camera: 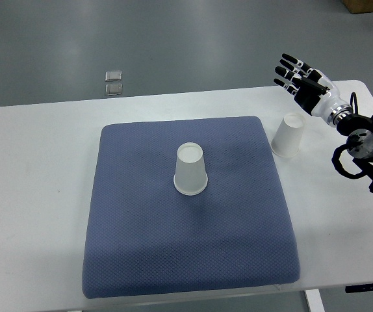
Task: Stack paper cups
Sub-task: 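Move the right hand toward the loose white paper cup beside the pad, then close the right hand fingers around the loose white paper cup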
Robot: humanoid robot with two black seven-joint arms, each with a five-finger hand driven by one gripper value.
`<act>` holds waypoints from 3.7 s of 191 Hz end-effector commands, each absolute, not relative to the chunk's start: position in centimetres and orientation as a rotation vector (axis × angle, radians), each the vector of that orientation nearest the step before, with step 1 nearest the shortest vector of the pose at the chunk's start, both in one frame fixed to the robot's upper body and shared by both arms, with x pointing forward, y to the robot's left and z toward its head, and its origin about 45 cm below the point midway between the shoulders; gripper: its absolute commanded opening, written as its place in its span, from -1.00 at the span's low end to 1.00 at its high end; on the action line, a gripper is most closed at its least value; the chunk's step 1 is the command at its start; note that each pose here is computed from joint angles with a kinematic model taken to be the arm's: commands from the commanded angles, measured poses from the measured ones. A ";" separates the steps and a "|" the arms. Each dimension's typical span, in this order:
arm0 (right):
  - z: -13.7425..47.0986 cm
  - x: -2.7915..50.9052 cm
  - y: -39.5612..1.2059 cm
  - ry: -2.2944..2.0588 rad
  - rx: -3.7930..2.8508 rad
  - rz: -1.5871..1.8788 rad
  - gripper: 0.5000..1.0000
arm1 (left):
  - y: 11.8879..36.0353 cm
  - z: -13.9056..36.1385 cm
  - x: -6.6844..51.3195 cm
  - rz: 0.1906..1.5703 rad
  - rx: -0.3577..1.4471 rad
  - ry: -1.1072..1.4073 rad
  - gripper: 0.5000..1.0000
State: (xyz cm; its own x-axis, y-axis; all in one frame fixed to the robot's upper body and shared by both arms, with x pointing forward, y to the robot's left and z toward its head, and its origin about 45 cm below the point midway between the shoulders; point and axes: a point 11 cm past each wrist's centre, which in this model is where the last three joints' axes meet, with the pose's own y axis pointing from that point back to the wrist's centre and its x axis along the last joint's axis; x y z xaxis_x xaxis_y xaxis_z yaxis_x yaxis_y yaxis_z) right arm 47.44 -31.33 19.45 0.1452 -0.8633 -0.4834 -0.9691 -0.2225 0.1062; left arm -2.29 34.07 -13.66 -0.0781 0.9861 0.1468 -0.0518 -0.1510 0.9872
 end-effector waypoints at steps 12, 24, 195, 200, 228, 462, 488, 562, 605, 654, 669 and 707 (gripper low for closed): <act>19.5 47.5 -31.5 1.802 -2.180 0.666 0.66 | 34.1 -13.7 -2.3 1.402 1.240 1.145 1.00; 19.5 47.5 -31.5 1.806 -2.176 0.664 0.66 | 34.1 -13.7 -2.3 1.403 1.239 1.146 1.00; 20.4 47.4 -34.0 1.874 -2.222 0.580 0.65 | 34.1 -13.7 -2.3 1.401 1.239 1.146 1.00; 20.4 47.4 -34.1 1.880 -2.250 0.563 0.65 | 34.1 -13.7 -2.3 1.401 1.239 1.146 1.00; 20.1 47.2 -33.5 1.902 -2.454 0.420 0.65 | 34.1 -13.7 -2.3 1.401 1.239 1.146 1.00; 20.4 47.6 -32.6 1.637 -3.485 -1.256 0.65 | 34.1 -13.7 -2.3 1.401 1.239 1.146 1.00; 19.7 47.4 -32.5 1.619 -3.490 -1.385 0.65 | 34.1 -13.7 -2.3 1.401 1.239 1.146 1.00; 19.0 47.1 -33.4 1.632 -3.493 -1.517 0.65 | 34.1 -13.7 -2.3 1.401 1.239 1.146 1.00; 19.0 47.1 -33.5 1.651 -3.475 -1.539 0.58 | 34.1 -13.7 -2.3 1.401 1.239 1.146 1.00; 18.5 46.9 -33.6 1.644 -3.486 -1.525 0.20 | 34.1 -13.7 -2.3 1.402 1.240 1.145 1.00; 18.6 46.8 -33.8 1.641 -3.486 -1.528 0.07 | 34.1 -13.7 -2.3 1.401 1.239 1.146 1.00; 18.3 46.6 -33.9 1.603 -3.513 -1.560 -0.29 | 34.1 -13.7 -2.3 1.401 1.239 1.146 1.00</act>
